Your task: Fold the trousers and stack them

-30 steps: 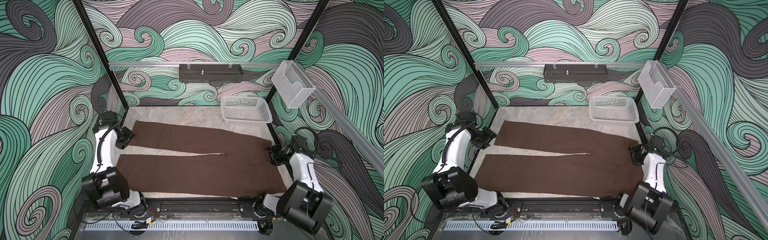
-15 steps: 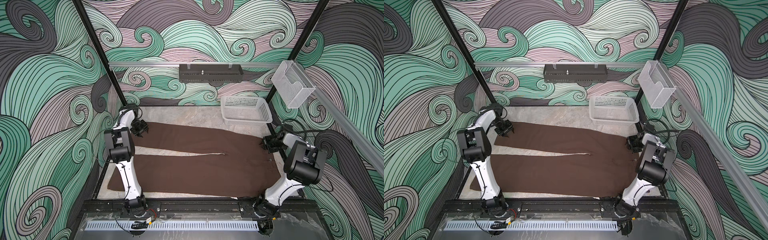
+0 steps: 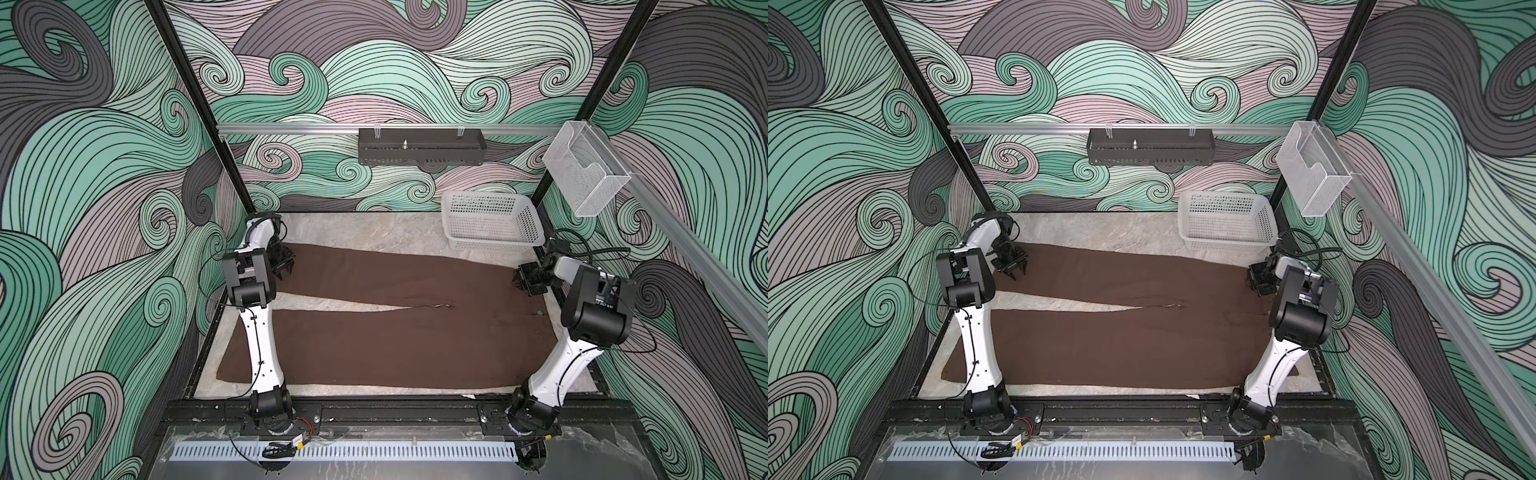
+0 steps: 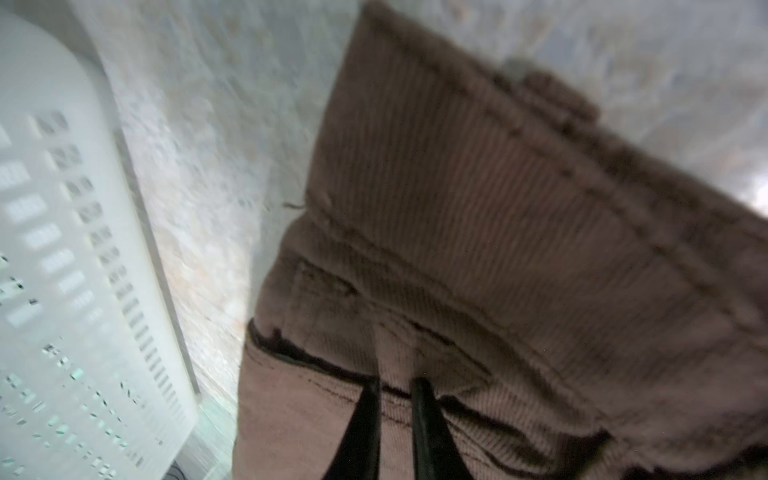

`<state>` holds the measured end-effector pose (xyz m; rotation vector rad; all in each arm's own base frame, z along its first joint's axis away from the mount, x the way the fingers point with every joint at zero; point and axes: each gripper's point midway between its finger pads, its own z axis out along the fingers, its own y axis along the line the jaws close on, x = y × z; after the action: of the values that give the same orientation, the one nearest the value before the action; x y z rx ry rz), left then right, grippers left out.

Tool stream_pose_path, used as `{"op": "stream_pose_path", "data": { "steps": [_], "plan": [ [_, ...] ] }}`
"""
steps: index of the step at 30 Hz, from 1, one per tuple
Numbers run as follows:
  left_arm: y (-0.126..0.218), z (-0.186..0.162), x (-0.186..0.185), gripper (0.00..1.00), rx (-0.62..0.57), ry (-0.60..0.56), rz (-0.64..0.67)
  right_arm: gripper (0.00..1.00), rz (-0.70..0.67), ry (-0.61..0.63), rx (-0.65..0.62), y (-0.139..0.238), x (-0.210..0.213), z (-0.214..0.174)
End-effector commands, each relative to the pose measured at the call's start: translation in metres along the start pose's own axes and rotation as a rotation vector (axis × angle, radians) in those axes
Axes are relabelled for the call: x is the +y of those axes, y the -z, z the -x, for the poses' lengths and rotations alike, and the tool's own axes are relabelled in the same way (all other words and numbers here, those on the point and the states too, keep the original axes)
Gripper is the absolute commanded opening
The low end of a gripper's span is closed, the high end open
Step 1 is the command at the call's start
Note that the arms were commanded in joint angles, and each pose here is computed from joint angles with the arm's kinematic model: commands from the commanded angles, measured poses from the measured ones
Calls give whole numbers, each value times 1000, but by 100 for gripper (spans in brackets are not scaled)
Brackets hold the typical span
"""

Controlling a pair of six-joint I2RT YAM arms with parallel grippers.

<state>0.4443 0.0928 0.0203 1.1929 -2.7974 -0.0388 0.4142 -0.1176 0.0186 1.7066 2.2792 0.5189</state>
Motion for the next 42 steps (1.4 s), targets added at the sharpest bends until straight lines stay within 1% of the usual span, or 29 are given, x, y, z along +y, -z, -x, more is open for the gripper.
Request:
{"op": "stream_pose_path", "data": {
  "steps": [1, 6, 8, 10, 11, 14, 16, 17, 19, 21, 24, 27, 30, 33, 35, 38, 42],
  "plan": [
    [-11, 4, 15, 35, 33, 19, 91, 19, -89, -25, -61, -7, -17, 12],
    [-27, 9, 28, 34, 66, 53, 115, 20, -110, -17, -95, 1, -23, 14],
    [-26, 9, 28, 34, 74, 60, 96, 21, -88, -10, -86, 3, -18, 12],
    [-17, 11, 18, 36, 63, 47, 44, 22, -51, 9, -62, 5, -8, 8],
    [-8, 11, 13, 38, 48, 40, 15, 24, -37, 19, -50, 7, -3, 5],
    [32, 12, -4, 46, -23, 3, -95, 33, 22, 72, -41, 24, 17, -5],
    [67, 7, -10, 52, -75, -28, -162, 44, 46, 107, -57, 42, 27, -12],
    [84, 3, -11, 54, -103, -42, -183, 48, 50, 120, -67, 51, 29, -15],
    [117, -10, -6, 57, -158, -69, -217, 55, 62, 145, -85, 71, 31, -22],
    [143, -25, 5, 59, -203, -82, -243, 61, 68, 155, -108, 88, 27, -27],
    [170, -50, 20, 61, -259, -106, -282, 67, 42, 154, -157, 107, 10, -31],
    [187, -74, 33, 63, -292, -110, -323, 71, 40, 151, -150, 119, 2, -37],
    [197, -89, 39, 67, -330, -89, -377, 75, -42, 110, -177, 128, -12, -33],
    [203, -94, 42, 71, -375, -46, -417, 77, -104, 50, -194, 129, -22, -28],
    [208, -97, 43, 72, -385, -19, -442, 77, -113, 4, -196, 125, -23, -25],
    [218, -103, 44, 77, -389, -6, -468, 77, -128, -27, -164, 119, -22, -25],
    [227, -116, 59, 83, -397, -4, -440, 76, -147, -87, -146, 120, -35, -30]
  ]
}}
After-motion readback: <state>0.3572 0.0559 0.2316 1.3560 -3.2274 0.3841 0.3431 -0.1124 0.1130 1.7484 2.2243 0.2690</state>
